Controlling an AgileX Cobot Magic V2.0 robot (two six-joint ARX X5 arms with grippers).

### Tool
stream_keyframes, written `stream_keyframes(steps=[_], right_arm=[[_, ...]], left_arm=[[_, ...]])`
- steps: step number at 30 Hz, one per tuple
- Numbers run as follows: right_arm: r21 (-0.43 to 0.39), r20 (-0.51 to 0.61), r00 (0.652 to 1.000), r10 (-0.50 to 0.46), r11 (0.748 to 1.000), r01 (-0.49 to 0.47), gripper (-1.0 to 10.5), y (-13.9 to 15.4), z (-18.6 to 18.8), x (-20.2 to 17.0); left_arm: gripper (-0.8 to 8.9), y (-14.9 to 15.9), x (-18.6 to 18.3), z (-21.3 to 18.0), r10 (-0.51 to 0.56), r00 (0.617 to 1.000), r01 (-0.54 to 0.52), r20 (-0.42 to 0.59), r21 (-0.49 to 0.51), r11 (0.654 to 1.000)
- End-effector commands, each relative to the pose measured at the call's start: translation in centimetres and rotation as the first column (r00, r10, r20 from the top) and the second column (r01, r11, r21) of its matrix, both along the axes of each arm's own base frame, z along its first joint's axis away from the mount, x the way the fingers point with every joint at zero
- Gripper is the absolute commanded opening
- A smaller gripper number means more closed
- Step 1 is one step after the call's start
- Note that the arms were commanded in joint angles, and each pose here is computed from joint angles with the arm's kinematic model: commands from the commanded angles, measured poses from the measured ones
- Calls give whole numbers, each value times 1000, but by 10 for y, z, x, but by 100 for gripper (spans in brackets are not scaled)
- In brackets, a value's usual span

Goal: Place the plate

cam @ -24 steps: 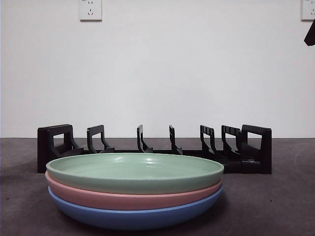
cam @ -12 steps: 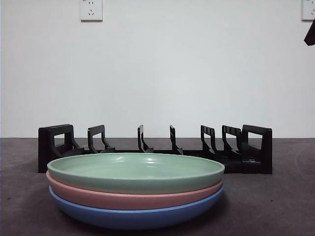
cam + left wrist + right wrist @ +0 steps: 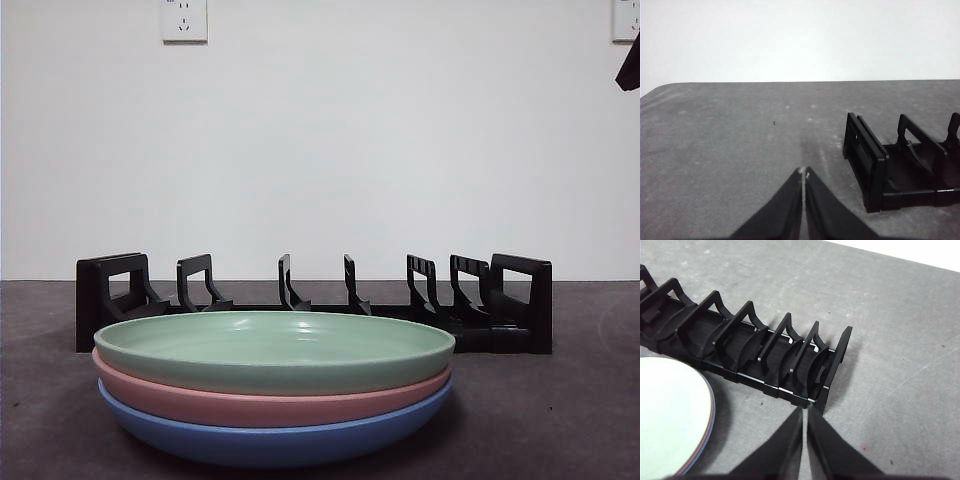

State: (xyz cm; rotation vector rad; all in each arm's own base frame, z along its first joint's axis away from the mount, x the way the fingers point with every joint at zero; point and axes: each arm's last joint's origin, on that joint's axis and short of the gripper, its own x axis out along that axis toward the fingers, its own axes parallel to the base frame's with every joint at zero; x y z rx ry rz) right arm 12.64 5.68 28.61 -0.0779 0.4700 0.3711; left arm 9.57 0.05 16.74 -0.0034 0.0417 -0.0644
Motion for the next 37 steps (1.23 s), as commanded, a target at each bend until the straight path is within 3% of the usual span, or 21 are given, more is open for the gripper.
stream_keyframes(steps=[1, 3, 18, 21, 25, 30, 34, 37], right_arm=[[14, 11, 1000, -1, 1000, 1, 12, 1, 3, 1], [15, 11, 1000, -1, 1000, 1, 12, 1, 3, 1], [15, 11, 1000, -1, 1000, 0, 12, 1, 3, 1], [-35, 36, 999, 3, 999, -1, 12, -1, 4, 0], [-32, 124, 991, -55, 998, 60, 12, -13, -6, -2], [33, 259, 944, -204, 979, 203, 12, -35, -45, -13], [53, 281, 918, -279, 960, 276, 12, -45, -80, -20], [78, 266, 917, -297, 955, 287, 12, -49, -107, -25]], left_arm=[[7, 0, 1, -5, 10, 1000, -10, -4, -49, 999], [7, 0, 1, -6, 11, 1000, -13, -22, -97, 995], [7, 0, 1, -6, 11, 1000, -13, -21, -97, 995], [7, 0, 1, -6, 11, 1000, -13, -21, -97, 995], [7, 0, 1, -6, 11, 1000, -13, -21, -97, 995], [7, 0, 1, -6, 11, 1000, -13, -21, -97, 995], [7, 0, 1, -6, 11, 1000, -13, -21, -97, 995], [7, 0, 1, -6, 11, 1000, -13, -21, -97, 995]])
